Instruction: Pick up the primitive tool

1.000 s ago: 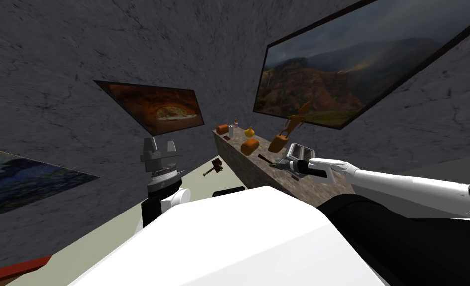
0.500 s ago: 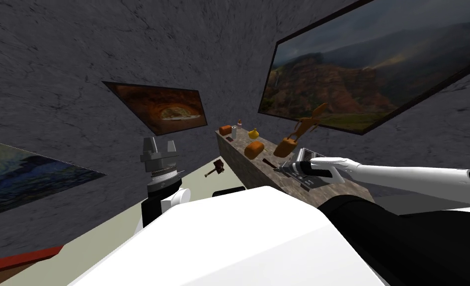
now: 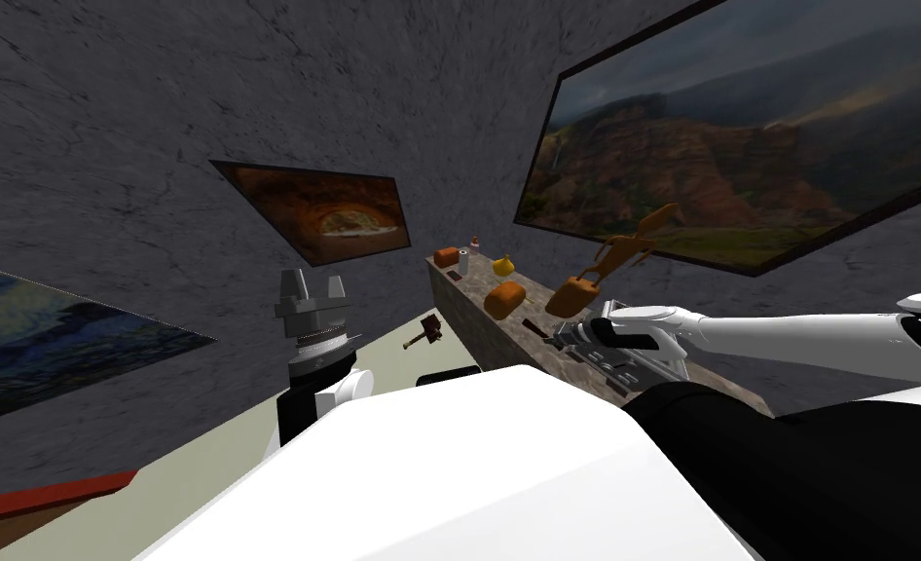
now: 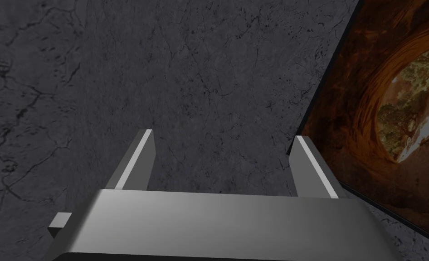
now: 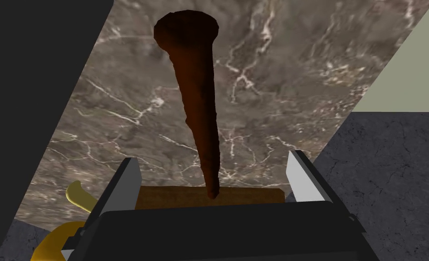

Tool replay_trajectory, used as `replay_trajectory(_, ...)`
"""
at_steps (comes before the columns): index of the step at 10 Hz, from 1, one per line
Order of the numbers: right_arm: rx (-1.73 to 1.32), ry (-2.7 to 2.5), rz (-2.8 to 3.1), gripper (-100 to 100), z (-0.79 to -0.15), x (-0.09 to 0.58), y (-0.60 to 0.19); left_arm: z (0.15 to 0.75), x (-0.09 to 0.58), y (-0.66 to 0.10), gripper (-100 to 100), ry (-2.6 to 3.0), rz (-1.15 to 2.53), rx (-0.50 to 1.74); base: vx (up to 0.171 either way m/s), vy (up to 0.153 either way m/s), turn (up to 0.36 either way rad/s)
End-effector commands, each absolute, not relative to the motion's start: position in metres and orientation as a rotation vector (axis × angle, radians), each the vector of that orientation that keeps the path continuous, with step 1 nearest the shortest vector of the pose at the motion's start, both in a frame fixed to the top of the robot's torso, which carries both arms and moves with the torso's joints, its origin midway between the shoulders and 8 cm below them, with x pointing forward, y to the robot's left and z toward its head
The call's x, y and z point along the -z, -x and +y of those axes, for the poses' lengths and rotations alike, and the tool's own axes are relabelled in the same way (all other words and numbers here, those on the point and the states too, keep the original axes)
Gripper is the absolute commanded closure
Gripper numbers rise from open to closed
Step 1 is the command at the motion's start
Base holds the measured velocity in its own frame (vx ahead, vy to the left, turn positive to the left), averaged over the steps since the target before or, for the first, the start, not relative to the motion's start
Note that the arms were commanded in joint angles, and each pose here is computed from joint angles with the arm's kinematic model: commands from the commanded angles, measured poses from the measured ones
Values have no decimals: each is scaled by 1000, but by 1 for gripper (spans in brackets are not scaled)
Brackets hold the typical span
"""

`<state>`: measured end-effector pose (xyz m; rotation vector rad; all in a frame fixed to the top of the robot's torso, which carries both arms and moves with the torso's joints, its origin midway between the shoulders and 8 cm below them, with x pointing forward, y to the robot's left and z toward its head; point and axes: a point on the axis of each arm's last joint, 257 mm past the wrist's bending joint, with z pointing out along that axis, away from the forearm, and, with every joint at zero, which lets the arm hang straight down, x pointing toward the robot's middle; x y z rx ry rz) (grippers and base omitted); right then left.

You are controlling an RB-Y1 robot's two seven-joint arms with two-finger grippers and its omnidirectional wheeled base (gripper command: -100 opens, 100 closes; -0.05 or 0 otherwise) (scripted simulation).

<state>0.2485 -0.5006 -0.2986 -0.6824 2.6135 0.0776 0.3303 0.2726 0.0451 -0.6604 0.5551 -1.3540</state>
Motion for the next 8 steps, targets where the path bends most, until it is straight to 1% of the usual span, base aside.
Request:
replay_trajectory(1,-71,697,2625,-100,-502,298,-246,273,-45,-330,0,660,555,1354,57,-1,-9)
replay_trajectory(3,-57,730,2673,-100,-508,303,-230,273,-45,-330,0,660,555,1354,26,7,52)
replay_trajectory(4,-57,730,2673,-100,-508,303,-230,273,-45,-330,0,660,555,1354,56,2,51)
replay_trajectory(5,-48,758,2721,-100,-513,307,-214,273,-45,-330,0,660,555,1354,76,3,71)
replay_trajectory(6,-46,764,2706,-100,-511,305,-221,273,-45,-330,0,660,555,1354,79,9,40)
replay_trajectory(8,-43,783,2766,-100,-517,311,-198,273,-45,-330,0,660,555,1354,48,7,45)
